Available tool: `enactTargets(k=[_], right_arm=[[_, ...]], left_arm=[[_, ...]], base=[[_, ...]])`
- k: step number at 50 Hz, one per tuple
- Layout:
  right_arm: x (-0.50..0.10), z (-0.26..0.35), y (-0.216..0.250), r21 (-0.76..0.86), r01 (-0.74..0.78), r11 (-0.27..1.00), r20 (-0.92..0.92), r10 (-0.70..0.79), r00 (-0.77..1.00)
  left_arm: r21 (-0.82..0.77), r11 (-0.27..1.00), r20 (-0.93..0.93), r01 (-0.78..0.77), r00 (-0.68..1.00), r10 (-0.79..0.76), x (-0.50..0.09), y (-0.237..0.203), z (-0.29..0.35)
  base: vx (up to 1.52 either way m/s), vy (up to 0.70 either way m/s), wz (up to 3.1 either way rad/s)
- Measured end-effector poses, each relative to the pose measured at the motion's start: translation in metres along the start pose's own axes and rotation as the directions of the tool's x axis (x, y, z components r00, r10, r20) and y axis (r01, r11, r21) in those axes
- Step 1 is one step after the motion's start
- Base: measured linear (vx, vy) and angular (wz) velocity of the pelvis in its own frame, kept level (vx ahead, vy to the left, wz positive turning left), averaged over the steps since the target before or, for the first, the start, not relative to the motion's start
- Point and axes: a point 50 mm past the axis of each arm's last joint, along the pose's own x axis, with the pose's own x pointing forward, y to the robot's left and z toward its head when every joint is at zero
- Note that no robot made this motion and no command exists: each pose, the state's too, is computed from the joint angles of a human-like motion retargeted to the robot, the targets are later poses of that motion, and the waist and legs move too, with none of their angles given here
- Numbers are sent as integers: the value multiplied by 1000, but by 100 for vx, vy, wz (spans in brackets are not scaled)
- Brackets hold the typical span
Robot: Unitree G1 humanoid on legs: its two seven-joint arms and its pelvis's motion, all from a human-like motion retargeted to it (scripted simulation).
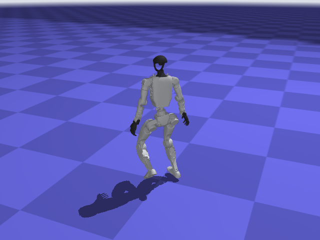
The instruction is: Walk
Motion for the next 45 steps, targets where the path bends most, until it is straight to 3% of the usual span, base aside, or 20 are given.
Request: enactTargets(k=[6, 11, 17, 25, 31, 39, 45], right_arm=[[-11, -4, 36, -53, -147, 988, -5, 147, 989], [-14, 6, 47, -130, -168, 977, 49, 176, 983], [-6, 5, 23, -169, -41, 985, 54, 51, 997], [0, -5, -7, -95, 131, 987, -38, -135, 990], [-1, 21, 4, -51, 191, 980, 42, -189, 981], [-6, 26, 18, -111, 219, 969, 71, -213, 975], [-7, -1, 3, -192, 309, 931, 21, -311, 950]], left_arm=[[42, 999, 77, 9, 997, -12, 1, -4, 17], [79, 996, 128, -45, 991, 34, 2, 4, 27], [110, 986, 151, -125, 983, 108, 1, 22, 28], [58, 982, 243, -181, 956, 162, -1, 28, 48], [101, 984, 327, -147, 939, 107, -1, 4, 73], [313, 944, 448, -104, 893, -50, -7, -36, 96], [285, 944, 440, -167, 898, 26, -7, -25, 78]], base=[[20, 17, 224], [28, 32, 239], [45, 46, 245], [58, 35, 236], [72, 11, 134], [78, -9, 98], [85, -19, 75]])
